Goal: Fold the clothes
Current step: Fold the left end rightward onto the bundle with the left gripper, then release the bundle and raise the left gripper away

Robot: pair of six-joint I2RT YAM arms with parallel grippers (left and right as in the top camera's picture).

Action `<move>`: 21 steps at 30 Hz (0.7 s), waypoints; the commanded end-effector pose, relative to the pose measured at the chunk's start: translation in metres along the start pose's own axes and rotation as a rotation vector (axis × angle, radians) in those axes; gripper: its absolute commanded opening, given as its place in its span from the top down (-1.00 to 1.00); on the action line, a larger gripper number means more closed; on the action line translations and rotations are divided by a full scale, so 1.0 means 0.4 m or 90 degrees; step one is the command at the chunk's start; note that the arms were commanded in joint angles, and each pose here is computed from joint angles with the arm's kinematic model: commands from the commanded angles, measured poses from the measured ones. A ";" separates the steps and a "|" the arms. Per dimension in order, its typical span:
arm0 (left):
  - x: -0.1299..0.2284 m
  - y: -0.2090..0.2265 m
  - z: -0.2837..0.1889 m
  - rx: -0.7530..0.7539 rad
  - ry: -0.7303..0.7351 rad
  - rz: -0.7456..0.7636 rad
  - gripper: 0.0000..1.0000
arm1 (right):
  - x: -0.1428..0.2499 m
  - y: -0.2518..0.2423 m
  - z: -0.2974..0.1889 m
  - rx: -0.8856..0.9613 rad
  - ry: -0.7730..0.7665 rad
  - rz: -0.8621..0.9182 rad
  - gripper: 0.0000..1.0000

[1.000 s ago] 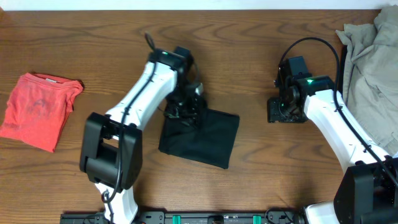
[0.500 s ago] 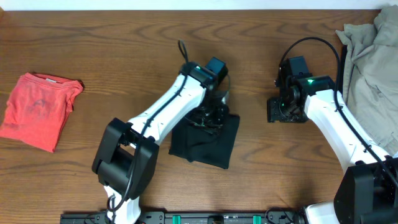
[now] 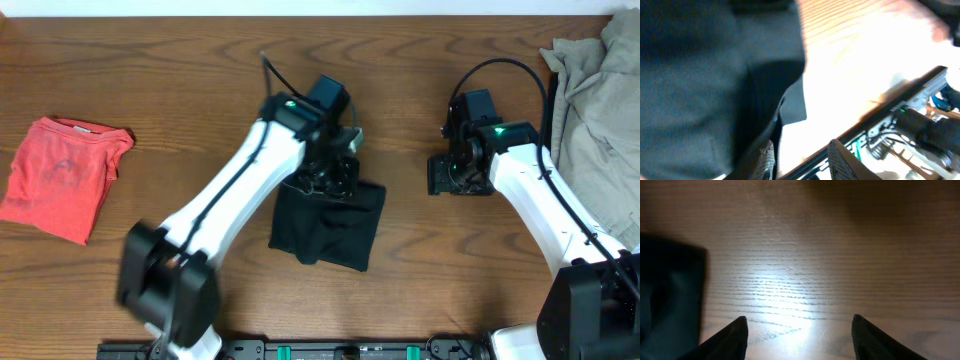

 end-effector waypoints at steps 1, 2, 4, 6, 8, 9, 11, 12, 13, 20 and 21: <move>0.005 -0.007 -0.085 -0.045 -0.074 0.079 0.25 | -0.012 0.015 -0.006 -0.040 -0.008 0.009 -0.33; 0.004 0.010 -0.102 -0.079 -0.093 0.063 0.25 | -0.013 0.024 -0.007 -0.060 -0.008 0.002 -0.34; 0.000 0.057 -0.141 -0.153 -0.133 0.004 0.26 | -0.016 0.058 -0.012 -0.130 -0.009 -0.040 -0.33; -0.003 0.108 -0.174 -0.207 -0.164 -0.066 0.25 | -0.015 0.101 -0.023 -0.218 -0.012 -0.089 -0.34; -0.006 0.157 -0.197 -0.233 -0.183 -0.133 0.25 | -0.008 0.148 -0.038 -0.305 -0.013 -0.137 -0.35; -0.008 0.182 -0.207 -0.234 -0.190 -0.165 0.25 | -0.001 0.169 -0.044 -0.336 -0.010 -0.157 -0.35; -0.015 0.229 -0.223 -0.235 -0.206 -0.223 0.25 | 0.012 0.196 -0.049 -0.357 -0.002 -0.180 -0.38; -0.018 0.249 -0.229 -0.235 -0.213 -0.244 0.24 | 0.020 0.208 -0.048 -0.356 0.003 -0.191 -0.41; -0.020 0.271 -0.233 -0.234 -0.216 -0.262 0.21 | 0.027 0.220 -0.047 -0.355 0.006 -0.201 -0.42; -0.025 0.341 -0.185 -0.196 -0.164 -0.312 0.14 | 0.040 0.272 0.007 -0.261 0.009 -0.204 -0.41; -0.027 0.344 -0.174 -0.191 -0.154 -0.313 0.14 | 0.038 0.264 0.023 -0.222 0.014 -0.175 -0.41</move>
Point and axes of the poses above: each gripper's point midway between its finger pads, its own z axis out along the fingers, its own y axis along the line the jaws close on, x = y × z, the point moved 6 cm from there along -z, back along the fingers, and after that the axes turned 1 degree about z, right-handed, at the moved point
